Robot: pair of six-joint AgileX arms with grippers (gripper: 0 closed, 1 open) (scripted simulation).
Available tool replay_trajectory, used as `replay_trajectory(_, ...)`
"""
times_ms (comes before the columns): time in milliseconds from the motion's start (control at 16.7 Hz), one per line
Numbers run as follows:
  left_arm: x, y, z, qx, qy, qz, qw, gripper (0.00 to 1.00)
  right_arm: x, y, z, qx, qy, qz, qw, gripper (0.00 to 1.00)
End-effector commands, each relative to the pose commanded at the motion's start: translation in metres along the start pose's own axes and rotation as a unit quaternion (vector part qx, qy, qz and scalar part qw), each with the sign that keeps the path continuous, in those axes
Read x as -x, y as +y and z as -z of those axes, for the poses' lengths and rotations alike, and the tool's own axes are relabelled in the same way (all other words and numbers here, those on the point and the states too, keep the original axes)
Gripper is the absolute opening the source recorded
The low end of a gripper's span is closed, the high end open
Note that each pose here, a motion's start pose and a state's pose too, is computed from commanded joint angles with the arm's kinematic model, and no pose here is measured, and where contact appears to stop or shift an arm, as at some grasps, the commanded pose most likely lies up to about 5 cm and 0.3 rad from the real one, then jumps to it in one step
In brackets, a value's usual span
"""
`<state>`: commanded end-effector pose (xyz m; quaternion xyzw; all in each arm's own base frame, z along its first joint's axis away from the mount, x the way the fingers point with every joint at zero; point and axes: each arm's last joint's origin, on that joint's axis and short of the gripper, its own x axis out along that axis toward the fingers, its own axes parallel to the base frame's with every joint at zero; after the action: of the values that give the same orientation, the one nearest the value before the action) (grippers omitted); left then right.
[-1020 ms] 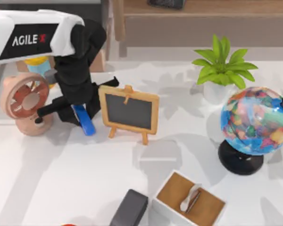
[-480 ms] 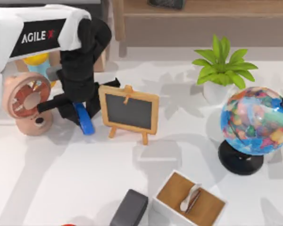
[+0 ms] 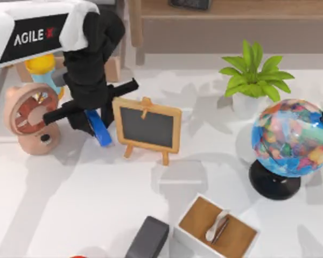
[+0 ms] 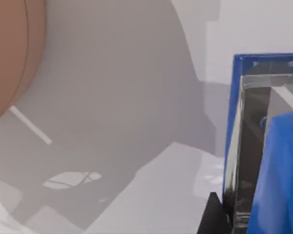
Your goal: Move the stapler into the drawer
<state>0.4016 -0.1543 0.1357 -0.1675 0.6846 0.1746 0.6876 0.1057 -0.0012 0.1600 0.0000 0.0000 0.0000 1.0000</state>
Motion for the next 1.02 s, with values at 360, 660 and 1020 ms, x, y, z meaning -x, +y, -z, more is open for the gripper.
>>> replay_trajectory(360, 0.008, 0.006, 0.003, -0.003, -0.007, 0.004, 1.0, 0.0, 0.0, 0.0, 0.0, 0.0, 0.0, 0.0, 1.0, 1.0)
replay_trajectory(660, 0.007, -0.003, 0.002, -0.041, -0.015, -0.004, 0.999, 0.0, 0.0, 0.0, 0.0, 0.0, 0.0, 0.0, 1.0, 1.0)
replay_trajectory(1020, 0.025, -0.026, -0.006, -0.226, -0.04, -0.03, 0.973, 0.0, 0.0, 0.0, 0.0, 0.0, 0.0, 0.0, 1.0, 1.0)
